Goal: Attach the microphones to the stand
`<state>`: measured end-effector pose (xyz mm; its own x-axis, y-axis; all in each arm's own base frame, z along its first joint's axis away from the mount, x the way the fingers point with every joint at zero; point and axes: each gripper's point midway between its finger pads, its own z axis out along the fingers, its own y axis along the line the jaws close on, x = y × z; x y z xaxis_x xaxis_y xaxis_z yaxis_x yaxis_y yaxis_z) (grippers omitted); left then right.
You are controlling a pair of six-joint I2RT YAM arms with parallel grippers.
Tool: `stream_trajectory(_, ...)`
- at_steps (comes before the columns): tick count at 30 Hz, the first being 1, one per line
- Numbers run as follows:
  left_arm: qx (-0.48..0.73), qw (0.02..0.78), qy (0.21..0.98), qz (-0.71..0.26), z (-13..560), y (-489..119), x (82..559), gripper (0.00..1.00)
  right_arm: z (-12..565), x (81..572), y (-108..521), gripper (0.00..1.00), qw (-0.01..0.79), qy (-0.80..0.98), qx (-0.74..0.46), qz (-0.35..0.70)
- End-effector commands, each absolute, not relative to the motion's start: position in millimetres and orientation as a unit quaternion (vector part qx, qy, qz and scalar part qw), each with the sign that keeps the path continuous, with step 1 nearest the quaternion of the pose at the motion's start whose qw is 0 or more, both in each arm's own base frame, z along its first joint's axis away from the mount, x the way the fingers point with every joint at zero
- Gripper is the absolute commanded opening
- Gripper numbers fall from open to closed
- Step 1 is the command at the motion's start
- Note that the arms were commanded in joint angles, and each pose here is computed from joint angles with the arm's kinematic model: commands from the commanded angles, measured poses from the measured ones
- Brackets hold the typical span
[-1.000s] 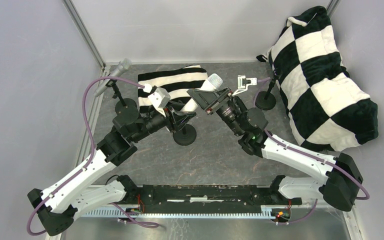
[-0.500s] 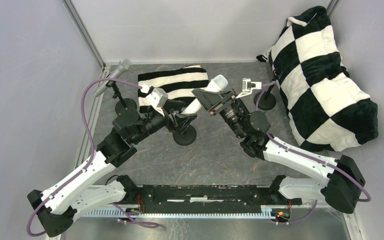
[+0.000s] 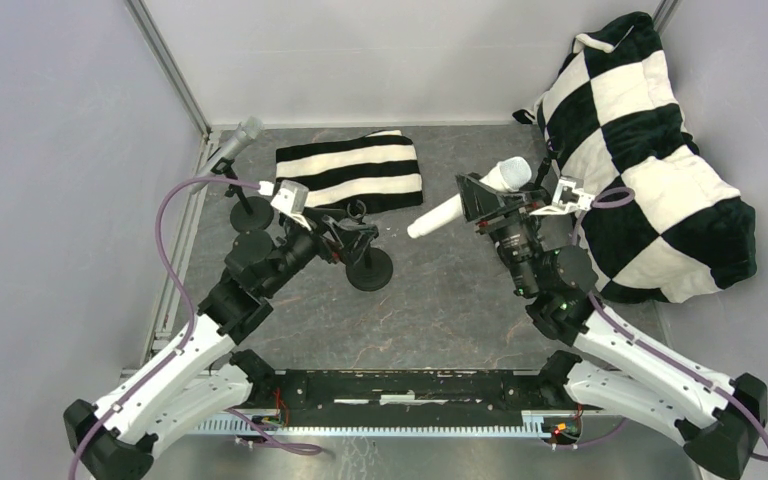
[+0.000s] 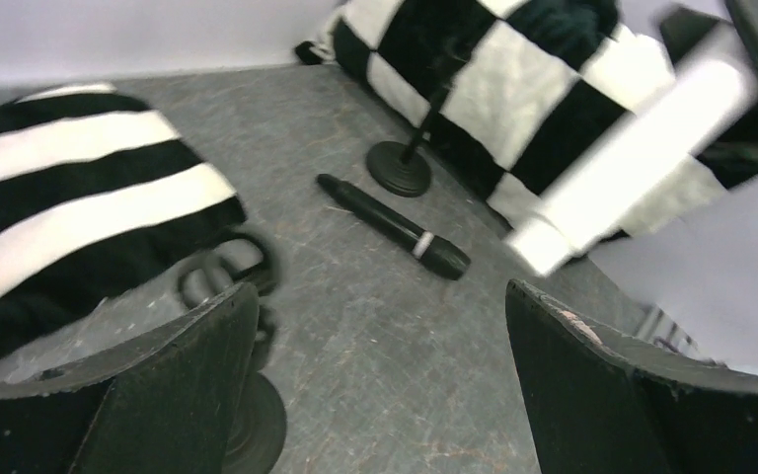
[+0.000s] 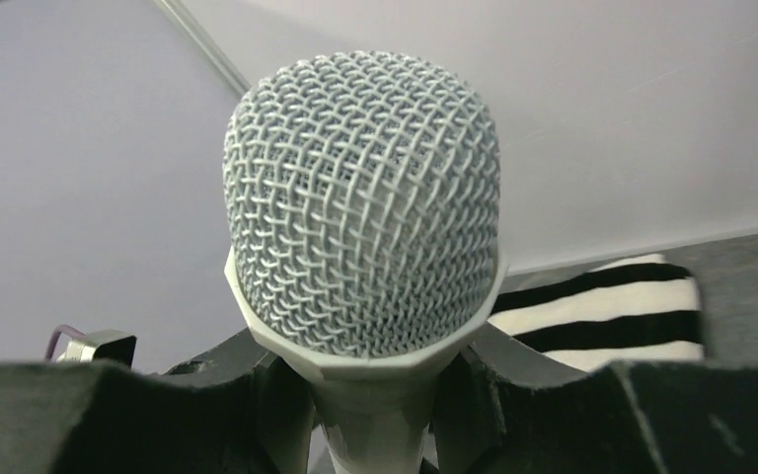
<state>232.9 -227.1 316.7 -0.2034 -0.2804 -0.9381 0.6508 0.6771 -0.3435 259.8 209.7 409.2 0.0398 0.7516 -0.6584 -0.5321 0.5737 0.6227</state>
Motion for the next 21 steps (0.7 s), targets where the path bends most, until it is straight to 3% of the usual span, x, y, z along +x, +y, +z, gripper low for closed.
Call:
stream_trajectory(1, 0.054, 0.611, 0.658, -0.437, 319.7, -208.8, 250.4, 1.0, 383.4, 262.9, 184.7, 0.0, 0.737, 0.564, 0.091, 0.361)
stream_trajectory(21, 0.094, 0.604, 0.672, -0.419, 233.0, -202.7, 270.8, 0.95, 354.6, 247.1, 152.6, 0.0, 0.736, 0.606, 0.071, 0.295)
